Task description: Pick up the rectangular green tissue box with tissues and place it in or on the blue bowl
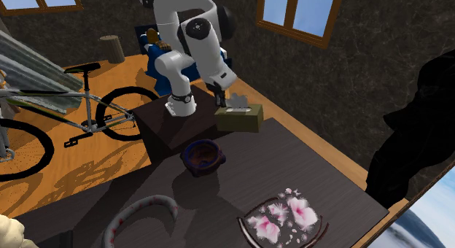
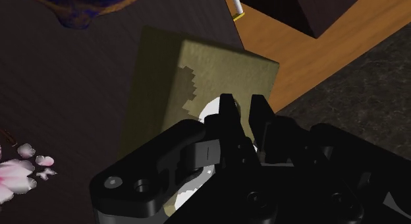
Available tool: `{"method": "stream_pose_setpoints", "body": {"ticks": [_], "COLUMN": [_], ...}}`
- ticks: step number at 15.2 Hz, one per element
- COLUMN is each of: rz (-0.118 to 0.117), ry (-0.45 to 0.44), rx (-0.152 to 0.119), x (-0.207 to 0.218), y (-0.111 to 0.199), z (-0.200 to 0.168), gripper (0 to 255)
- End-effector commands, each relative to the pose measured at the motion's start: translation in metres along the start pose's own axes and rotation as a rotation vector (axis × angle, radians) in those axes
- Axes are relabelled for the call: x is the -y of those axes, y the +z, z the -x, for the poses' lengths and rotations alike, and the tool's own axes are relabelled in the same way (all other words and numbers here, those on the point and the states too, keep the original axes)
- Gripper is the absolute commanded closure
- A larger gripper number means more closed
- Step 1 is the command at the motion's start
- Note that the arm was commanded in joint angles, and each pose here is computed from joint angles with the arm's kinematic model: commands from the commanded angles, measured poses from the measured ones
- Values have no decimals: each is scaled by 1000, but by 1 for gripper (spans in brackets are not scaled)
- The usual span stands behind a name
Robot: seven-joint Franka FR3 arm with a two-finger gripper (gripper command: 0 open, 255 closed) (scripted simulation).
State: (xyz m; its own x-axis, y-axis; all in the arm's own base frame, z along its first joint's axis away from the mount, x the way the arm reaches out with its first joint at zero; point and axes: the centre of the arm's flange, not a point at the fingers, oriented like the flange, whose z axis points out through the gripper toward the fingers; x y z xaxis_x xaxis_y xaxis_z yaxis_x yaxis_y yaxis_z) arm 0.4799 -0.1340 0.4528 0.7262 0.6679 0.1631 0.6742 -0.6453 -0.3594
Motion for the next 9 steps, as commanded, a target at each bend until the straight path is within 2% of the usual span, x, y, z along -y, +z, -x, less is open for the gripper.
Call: {"method": "stream_pose_setpoints", "body": {"ticks": [1, 9], "rz": [-1, -1], "ry": [-1, -1], "rx": [0, 0], "x": [-5, -38], "y": [-13, -63], "z": [20, 108], "gripper": [255, 255]}}
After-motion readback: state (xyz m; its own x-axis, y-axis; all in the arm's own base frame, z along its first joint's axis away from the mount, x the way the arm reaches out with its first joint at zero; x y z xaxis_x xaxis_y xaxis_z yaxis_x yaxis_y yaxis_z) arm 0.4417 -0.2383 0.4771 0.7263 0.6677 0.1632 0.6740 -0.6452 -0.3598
